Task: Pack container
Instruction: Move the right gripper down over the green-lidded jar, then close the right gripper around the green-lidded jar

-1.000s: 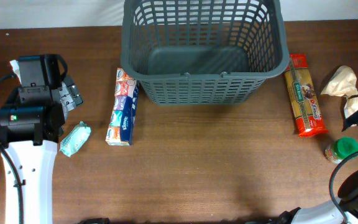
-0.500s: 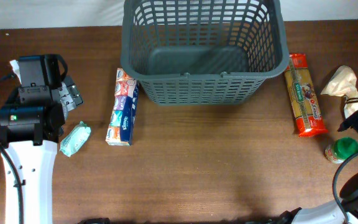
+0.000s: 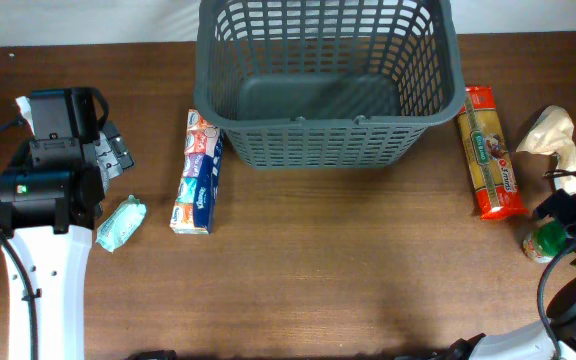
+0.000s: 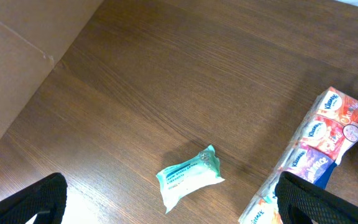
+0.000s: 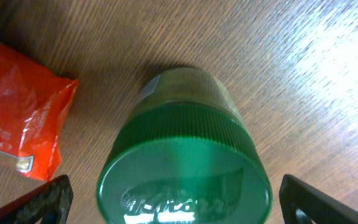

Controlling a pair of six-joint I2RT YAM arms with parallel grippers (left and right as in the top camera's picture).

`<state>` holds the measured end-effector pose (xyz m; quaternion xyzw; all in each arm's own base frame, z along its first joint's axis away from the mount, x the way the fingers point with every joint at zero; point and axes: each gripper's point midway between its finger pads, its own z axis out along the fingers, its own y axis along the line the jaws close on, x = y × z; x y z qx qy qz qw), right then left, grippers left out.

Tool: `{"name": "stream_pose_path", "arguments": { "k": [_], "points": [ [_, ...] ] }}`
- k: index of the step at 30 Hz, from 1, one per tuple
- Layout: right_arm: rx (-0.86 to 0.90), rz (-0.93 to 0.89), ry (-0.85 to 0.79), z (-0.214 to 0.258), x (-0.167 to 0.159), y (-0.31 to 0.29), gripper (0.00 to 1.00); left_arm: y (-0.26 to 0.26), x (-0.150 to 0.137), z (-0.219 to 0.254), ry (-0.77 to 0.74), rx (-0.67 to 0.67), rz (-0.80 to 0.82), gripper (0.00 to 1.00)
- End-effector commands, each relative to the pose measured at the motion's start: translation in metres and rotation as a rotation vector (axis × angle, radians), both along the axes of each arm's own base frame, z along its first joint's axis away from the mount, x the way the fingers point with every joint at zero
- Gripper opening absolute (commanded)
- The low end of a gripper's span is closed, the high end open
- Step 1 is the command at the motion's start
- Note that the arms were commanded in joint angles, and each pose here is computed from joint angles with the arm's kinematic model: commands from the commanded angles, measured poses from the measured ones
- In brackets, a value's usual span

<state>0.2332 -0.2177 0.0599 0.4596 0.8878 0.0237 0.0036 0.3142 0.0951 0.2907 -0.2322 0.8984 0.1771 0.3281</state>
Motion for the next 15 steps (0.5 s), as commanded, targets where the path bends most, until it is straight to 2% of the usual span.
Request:
{"name": "stream_pose_path", "arguments": {
  "k": [1,15],
  "points": [
    [0.004,0.005,-0.008,-0.0046,-0.0026,0.0038,0.99,0.0022,-0.0027,0.0104,-0.029,0.008,0.008,1.00],
    [-0.042,0.004,0.017,-0.0128,-0.0080,-0.0030,0.99,0.0022,-0.0027,0.0104,-0.029,0.008,0.008,1.00]
  ]
}}
